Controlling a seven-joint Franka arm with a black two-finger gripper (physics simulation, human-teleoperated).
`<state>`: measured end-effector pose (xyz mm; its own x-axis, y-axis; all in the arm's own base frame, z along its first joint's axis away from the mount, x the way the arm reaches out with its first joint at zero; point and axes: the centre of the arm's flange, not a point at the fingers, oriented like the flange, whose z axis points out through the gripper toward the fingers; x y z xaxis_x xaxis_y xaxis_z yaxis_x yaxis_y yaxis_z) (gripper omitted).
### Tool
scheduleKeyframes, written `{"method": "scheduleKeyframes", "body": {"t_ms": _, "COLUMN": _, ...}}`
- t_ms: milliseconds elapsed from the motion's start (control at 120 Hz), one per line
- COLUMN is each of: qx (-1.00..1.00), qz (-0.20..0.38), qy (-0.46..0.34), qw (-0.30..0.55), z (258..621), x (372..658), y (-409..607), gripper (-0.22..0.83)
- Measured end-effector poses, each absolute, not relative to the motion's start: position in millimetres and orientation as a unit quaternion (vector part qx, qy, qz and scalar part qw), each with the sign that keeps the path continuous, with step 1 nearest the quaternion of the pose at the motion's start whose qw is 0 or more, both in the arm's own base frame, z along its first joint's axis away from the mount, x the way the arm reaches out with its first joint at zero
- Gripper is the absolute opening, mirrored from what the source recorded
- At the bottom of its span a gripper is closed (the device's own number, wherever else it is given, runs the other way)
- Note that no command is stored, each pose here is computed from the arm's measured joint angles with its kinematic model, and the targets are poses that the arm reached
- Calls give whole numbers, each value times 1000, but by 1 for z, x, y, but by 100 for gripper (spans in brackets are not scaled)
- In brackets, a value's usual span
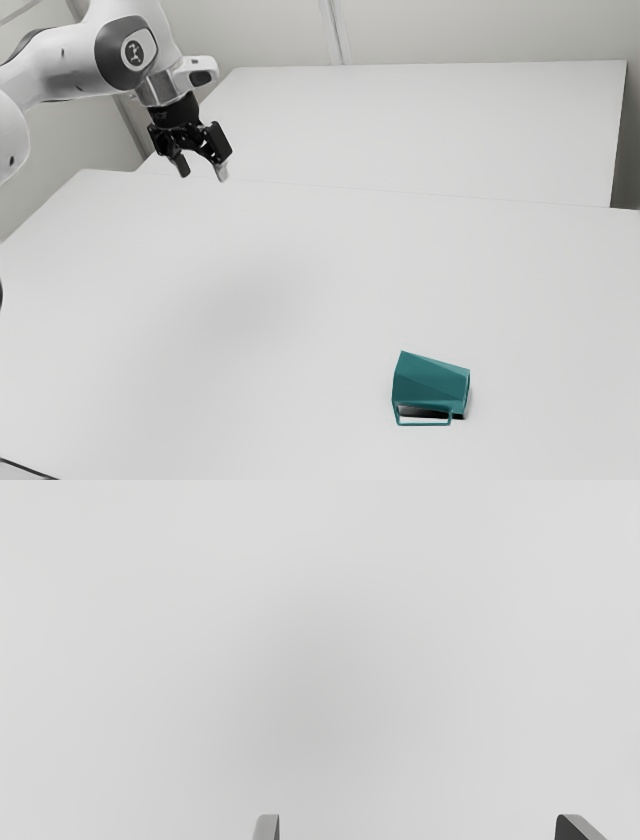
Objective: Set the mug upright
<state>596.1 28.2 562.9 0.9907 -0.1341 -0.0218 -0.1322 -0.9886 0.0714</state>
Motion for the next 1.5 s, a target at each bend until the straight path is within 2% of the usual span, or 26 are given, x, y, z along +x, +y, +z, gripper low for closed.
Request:
{"method": "scheduleKeyframes", "body": {"t_ms": 333, "qx": 997, "qz": -20, "qy": -66, "qw": 41, "z": 559, "x": 593, "y": 27, "gripper": 62}}
{"method": "scheduleKeyframes", "body": {"t_ms": 550, "qx": 988, "qz": -29, "qy": -56, "qw": 141, "z": 521, "x": 578, "y": -4, "gripper": 62}}
{"method": "scheduleKeyframes", "body": {"t_ms": 658, "qx": 982, "qz": -25, "qy": -50, "qw": 183, "z": 499, "x": 557, "y": -25, "gripper": 62}}
{"method": "scheduleKeyframes", "body": {"t_ms": 850, "qx": 977, "qz": -3, "qy": -50, "qw": 207, "z": 458, "x": 518, "y": -74, "gripper": 62}}
{"method": "scheduleKeyframes", "body": {"t_ms": 1067, "qx": 965, "qz": 16, "qy": -51, "qw": 256, "z": 424, "x": 513, "y": -122, "gripper": 61}}
{"method": "scheduleKeyframes", "body": {"t_ms": 1200, "qx": 960, "qz": 4, "qy": -70, "qw": 270, "z": 405, "x": 509, "y": -150, "gripper": 62}}
{"method": "scheduleKeyframes", "body": {"t_ms": 1500, "qx": 932, "qz": -41, "qy": -62, "qw": 355, "z": 333, "x": 485, "y": -194, "gripper": 61}}
